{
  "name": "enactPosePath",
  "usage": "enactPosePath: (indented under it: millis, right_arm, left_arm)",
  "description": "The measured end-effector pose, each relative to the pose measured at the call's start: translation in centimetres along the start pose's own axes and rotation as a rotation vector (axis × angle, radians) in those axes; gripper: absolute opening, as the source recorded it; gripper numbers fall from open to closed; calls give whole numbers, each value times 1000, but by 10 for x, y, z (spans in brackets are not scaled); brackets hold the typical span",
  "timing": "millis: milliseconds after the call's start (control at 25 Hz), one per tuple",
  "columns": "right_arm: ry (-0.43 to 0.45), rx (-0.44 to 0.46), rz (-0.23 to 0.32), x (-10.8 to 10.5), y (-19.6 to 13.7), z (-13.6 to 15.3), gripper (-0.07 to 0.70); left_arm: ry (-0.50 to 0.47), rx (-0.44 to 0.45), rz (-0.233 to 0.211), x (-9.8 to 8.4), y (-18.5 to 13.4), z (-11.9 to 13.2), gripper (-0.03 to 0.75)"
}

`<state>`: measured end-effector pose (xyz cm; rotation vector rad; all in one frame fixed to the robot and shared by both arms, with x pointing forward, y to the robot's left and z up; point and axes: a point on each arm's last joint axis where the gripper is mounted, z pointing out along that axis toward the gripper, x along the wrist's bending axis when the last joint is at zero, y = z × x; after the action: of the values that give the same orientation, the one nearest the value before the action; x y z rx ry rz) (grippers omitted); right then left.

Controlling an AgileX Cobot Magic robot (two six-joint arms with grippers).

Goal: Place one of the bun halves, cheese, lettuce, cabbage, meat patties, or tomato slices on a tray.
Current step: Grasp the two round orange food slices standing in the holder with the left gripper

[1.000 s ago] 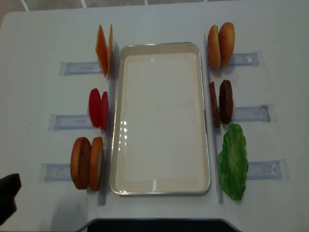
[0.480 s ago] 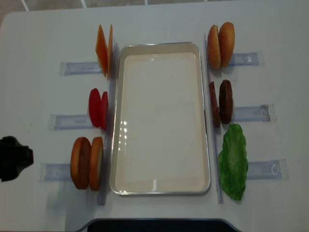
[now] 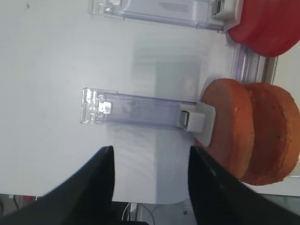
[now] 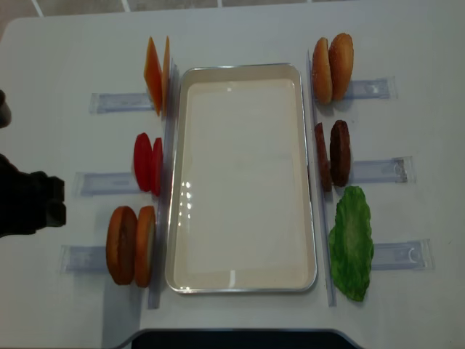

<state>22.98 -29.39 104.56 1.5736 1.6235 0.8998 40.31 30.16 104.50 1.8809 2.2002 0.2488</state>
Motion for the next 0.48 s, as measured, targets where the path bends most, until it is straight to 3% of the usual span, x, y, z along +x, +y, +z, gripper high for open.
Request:
enactPosePath:
  millis: [480]
  right_arm:
    - [0,0,0,0,0,0,470]
  left_arm:
    - [-1,49,2,-2,3,5,391]
